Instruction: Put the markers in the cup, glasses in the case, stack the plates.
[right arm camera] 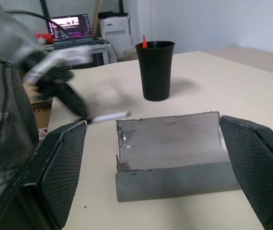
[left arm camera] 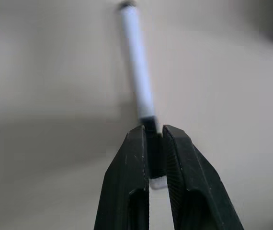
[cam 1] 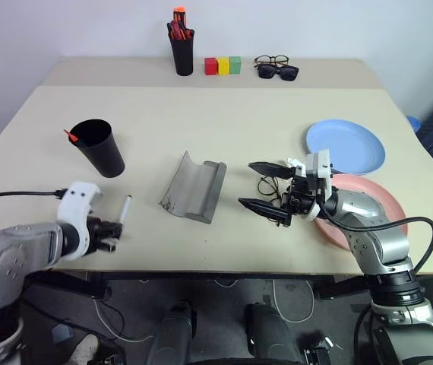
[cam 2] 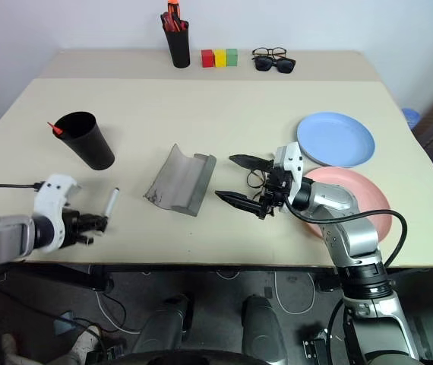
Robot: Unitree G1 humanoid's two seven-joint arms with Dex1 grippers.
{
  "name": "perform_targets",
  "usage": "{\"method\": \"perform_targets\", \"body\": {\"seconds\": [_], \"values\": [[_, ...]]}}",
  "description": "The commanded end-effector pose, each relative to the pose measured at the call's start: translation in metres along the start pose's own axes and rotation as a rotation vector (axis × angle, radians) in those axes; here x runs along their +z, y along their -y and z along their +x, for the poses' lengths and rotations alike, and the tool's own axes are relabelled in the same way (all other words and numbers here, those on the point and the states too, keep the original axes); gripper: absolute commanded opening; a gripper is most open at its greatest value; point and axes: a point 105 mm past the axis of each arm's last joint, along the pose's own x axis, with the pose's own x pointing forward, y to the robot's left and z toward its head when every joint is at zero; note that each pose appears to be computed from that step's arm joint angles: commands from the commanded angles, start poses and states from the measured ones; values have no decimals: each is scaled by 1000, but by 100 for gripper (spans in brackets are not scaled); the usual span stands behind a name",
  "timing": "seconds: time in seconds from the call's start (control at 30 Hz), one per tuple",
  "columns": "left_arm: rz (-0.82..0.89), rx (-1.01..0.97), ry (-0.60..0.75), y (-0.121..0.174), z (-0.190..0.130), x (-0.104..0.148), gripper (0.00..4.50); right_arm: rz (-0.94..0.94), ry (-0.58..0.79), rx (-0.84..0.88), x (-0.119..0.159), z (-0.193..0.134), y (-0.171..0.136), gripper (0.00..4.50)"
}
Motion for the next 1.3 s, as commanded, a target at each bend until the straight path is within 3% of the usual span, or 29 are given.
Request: {"method": "perform_targets", "body": {"seconds": [0.03, 0.13, 0.27, 0.43, 0.57, 0.77, 0.93, 1.07, 1.17, 1.3], "values": [[276, -4, 315, 21, 0, 53, 53, -43, 43, -32, 8, -1, 4, 450], [330, 260, 814, 0, -16, 130, 53, -57, 72, -73, 11, 0, 7, 450], [377, 402, 992, -13, -20, 167, 53, -77, 115, -96, 16, -1, 8, 450], [308, 648, 1170, -42, -39, 203, 53, -86, 216, -69, 30, 2, 6, 450], [327, 880, 1189, -67, -37, 209, 53, -87, 273, -56, 41, 12, 7, 450], [274, 982, 1193, -81, -31, 205, 53, -93, 274, -50, 44, 17, 8, 450], [-19, 615, 1110, -61, -20, 174, 53, -91, 243, -49, 40, 14, 7, 450], [20, 483, 1028, -39, -32, 156, 53, -89, 238, -51, 39, 13, 8, 450], [32, 428, 925, -28, -36, 141, 138, -82, 241, -52, 38, 15, 8, 450], [14, 392, 807, -18, -35, 122, 341, -69, 239, -40, 35, 17, 5, 450]]}}
